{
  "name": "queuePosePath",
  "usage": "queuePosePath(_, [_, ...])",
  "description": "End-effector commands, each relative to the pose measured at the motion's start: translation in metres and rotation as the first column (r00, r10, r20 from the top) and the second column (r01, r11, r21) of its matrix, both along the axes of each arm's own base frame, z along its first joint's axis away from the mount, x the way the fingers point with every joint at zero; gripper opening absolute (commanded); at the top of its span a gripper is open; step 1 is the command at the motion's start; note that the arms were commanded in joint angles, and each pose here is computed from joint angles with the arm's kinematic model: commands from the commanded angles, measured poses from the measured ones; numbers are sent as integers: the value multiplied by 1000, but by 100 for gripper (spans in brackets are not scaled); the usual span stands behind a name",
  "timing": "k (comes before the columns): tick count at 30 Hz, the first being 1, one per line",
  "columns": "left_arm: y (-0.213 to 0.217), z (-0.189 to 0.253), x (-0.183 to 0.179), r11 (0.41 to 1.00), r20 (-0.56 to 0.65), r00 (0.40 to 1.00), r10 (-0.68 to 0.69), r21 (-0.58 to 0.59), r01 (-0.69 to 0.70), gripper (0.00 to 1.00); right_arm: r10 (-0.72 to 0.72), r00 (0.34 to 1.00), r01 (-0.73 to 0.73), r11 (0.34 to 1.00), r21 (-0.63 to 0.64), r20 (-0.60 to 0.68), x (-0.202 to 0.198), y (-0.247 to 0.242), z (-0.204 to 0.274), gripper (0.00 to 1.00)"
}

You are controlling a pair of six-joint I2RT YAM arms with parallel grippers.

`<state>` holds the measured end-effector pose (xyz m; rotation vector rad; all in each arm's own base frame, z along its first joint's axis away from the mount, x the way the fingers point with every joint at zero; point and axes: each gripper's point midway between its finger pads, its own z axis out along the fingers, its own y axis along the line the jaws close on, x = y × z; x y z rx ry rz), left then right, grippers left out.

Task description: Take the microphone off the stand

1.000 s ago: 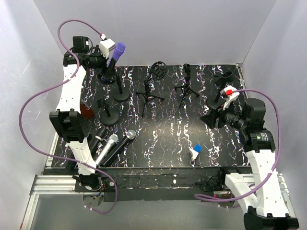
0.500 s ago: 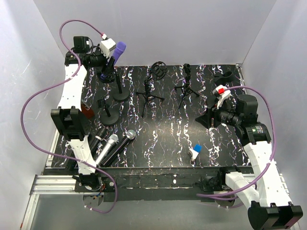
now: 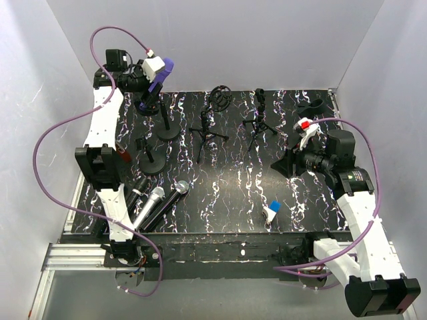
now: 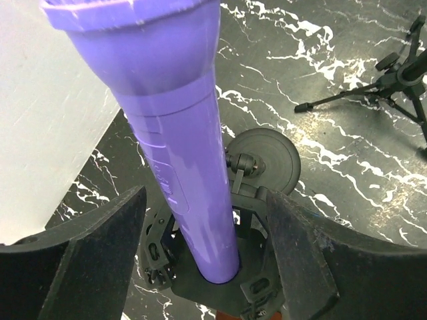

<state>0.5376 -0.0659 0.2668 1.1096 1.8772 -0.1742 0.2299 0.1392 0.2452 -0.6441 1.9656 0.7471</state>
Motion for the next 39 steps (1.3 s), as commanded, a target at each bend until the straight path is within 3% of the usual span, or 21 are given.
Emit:
queuePosePath(1, [-1,7,1,1000,23,999,-26,18,26,68,24,999,-25,1000,18,40,5,5,6,60])
queuePosePath(11, [-14,15,9,996,41,999,-35,-77,38,55,16,999,-16,1000,6,32,5,4,3,60])
queuePosePath(17, [-20,23,9,992,82,994,-67,-96,75,32,10,1000,-10,1000,-2,30,6,3,1,59])
queuePosePath(20, [-22,32,8,991,98,993,-68,-108,79,26,10,1000,-10,1000,-2,27,6,3,1,58])
queuePosePath(23, [-25,49,9,987,127,990,-57,-142,75,20,11,999,-11,1000,-2,30,6,3,2,58])
queuePosePath(28, [-35,95,11,967,189,982,-31,-243,77,0,12,1000,-12,1000,3,22,7,4,-1,58])
queuePosePath(33, [-60,154,-6,906,246,968,-56,-395,153,0,12,1000,-12,1000,6,20,7,4,-1,57])
queuePosePath(39, [-83,145,-51,872,138,982,-132,-454,181,0,5,1000,-5,1000,5,19,7,3,-3,57])
